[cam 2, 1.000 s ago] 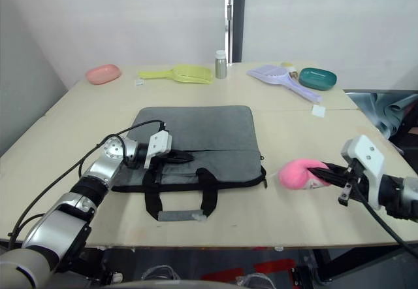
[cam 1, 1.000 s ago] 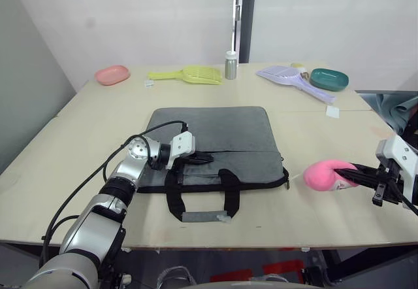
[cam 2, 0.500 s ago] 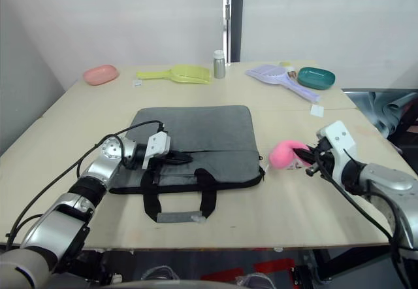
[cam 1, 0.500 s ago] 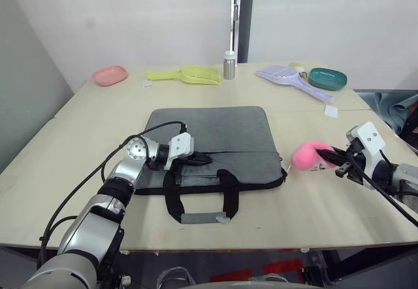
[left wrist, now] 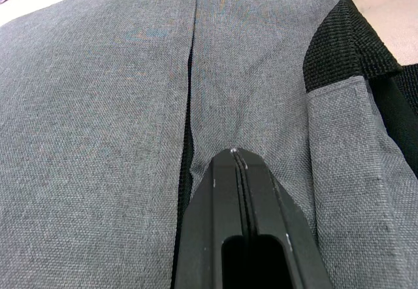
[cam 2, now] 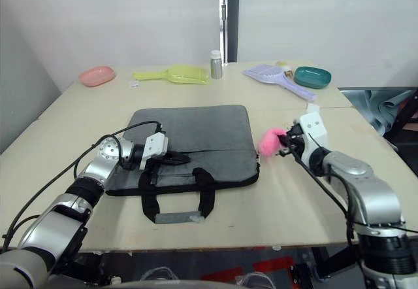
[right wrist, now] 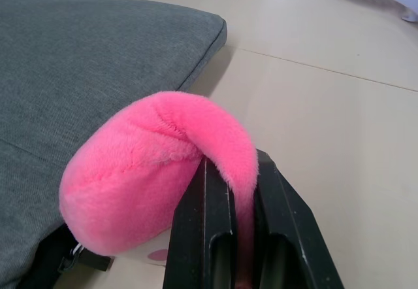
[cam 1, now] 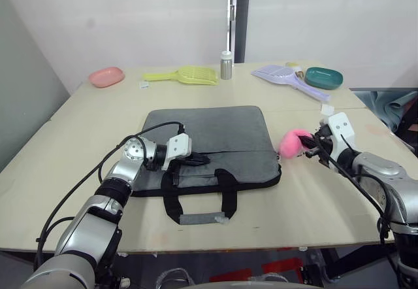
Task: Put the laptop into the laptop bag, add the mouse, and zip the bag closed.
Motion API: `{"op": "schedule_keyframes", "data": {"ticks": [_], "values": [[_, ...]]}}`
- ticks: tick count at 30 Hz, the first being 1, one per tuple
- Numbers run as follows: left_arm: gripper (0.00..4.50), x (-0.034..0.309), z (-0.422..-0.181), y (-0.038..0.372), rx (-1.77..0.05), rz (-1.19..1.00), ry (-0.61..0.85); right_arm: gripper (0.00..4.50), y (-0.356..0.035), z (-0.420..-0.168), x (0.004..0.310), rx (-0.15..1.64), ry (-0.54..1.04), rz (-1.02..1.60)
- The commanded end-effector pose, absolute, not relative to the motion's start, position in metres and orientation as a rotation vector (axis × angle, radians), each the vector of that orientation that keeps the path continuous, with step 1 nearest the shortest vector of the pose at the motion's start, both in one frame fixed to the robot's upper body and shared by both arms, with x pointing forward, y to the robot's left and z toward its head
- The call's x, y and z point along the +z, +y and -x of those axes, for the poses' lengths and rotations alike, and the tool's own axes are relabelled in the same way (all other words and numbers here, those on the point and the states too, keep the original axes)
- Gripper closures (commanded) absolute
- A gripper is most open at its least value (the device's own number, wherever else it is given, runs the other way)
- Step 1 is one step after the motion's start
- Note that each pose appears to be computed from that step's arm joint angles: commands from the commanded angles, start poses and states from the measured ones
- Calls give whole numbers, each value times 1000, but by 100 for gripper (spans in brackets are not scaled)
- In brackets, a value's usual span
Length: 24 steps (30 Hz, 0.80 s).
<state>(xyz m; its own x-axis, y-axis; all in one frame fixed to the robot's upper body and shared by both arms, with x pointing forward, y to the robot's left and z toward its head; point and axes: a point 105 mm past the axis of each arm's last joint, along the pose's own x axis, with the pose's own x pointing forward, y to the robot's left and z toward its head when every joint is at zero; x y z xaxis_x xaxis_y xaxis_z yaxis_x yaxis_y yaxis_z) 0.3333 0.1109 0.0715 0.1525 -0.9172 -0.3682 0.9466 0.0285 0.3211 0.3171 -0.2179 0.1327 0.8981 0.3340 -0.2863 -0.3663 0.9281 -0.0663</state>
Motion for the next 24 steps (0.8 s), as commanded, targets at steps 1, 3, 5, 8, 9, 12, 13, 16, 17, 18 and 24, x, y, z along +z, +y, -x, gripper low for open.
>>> {"op": "schedule_keyframes", "data": {"ticks": [1,3,5,8,9,12,13,16,17,18,24], "values": [[450,-8,-293,144,-1490,-500,466,449,-219,-323,145,331,220,126],[450,-7,-293,145,-1484,-498,462,449,-216,-319,141,353,246,117],[450,-5,-293,146,-1481,-485,451,449,-214,-315,138,383,269,99],[450,5,-297,142,-1468,-452,385,449,-218,-311,142,394,256,103],[450,8,-299,141,-1461,-447,362,449,-219,-310,143,398,248,98],[450,15,-303,142,-1449,-442,334,319,-221,-307,147,406,235,81],[450,16,-303,142,-1446,-441,326,287,-224,-307,148,401,229,84],[450,21,-306,143,-1435,-437,310,184,-232,-307,154,382,206,105],[450,23,-306,144,-1429,-436,306,144,-235,-307,157,378,197,115],[450,24,-307,145,-1425,-435,304,110,-238,-307,160,374,188,125],[450,33,-309,147,-1410,-410,275,3,-249,-303,188,404,126,199]]}}
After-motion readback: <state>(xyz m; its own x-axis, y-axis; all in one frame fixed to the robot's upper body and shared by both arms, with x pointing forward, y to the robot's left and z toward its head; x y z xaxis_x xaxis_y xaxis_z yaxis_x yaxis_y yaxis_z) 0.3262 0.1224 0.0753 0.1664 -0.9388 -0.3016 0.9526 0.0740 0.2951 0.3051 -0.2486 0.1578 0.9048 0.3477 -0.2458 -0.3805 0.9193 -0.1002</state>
